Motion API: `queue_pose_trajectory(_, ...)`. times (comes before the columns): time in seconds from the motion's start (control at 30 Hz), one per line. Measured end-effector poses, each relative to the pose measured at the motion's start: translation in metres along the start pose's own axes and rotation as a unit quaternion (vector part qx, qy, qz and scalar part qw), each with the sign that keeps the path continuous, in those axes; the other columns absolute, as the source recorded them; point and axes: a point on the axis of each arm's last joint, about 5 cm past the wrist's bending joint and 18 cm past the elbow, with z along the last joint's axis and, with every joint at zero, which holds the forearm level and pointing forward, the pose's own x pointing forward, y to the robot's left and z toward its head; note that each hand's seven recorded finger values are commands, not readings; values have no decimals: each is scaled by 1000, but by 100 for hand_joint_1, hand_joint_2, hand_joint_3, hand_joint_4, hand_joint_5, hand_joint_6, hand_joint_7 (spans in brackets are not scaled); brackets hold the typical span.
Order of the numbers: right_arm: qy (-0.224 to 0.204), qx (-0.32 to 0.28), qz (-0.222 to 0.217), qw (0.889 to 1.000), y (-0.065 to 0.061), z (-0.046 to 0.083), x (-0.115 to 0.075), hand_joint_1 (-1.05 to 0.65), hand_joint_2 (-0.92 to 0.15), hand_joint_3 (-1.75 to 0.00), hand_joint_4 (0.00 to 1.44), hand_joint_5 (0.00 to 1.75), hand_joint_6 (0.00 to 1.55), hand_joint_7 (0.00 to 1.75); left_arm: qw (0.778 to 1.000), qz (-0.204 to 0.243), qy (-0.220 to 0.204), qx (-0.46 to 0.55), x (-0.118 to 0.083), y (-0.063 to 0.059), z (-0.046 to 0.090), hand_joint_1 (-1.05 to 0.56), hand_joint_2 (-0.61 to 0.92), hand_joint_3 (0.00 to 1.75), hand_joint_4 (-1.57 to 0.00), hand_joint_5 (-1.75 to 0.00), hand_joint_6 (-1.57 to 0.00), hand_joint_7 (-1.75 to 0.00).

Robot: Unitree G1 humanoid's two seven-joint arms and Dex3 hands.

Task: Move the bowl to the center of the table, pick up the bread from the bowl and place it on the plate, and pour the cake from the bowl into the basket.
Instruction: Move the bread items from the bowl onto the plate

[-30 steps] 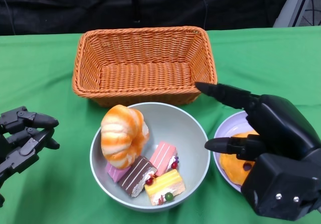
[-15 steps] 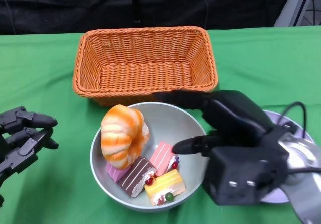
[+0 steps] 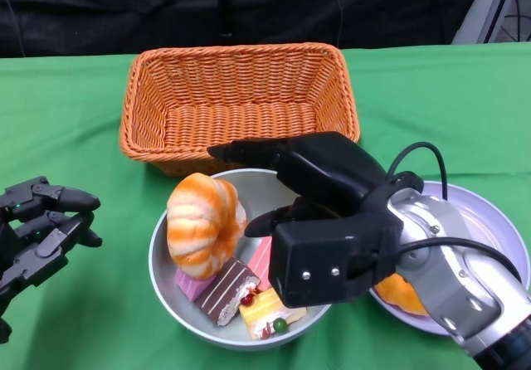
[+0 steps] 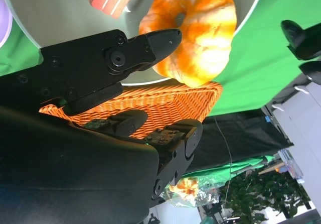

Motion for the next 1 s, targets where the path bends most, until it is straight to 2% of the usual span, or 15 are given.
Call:
queue_pose_trajectory(0.23,-15,-34,20,999,2,-1,19,-66,-89,0,32,1,32,1,1000,1,1,-1,0,0,0,-16,92,28,-75,-129,-94,-72)
queue_pose_trajectory(0.4,-34,-58,18,998,12,-2,28,-69,-89,0,33,1,33,0,1000,1,1,-1,0,0,0,-17,92,28,-79,-129,-95,-72)
queue_pose_trajectory(0.6,-39,-67,18,997,15,-2,34,-68,-90,0,32,0,32,0,1000,1,2,0,0,0,0,-16,92,27,-80,-130,-95,-74)
queue_pose_trajectory(0.93,-46,-66,27,996,17,-3,38,-69,-90,0,32,0,32,0,1000,3,3,0,0,0,-1,-19,92,23,-75,-132,-92,-78)
queue_pose_trajectory(1.0,-49,-65,30,996,19,-2,38,-68,-89,0,32,0,34,1,1000,3,6,-4,0,0,-1,-22,92,21,-73,-135,-89,-84)
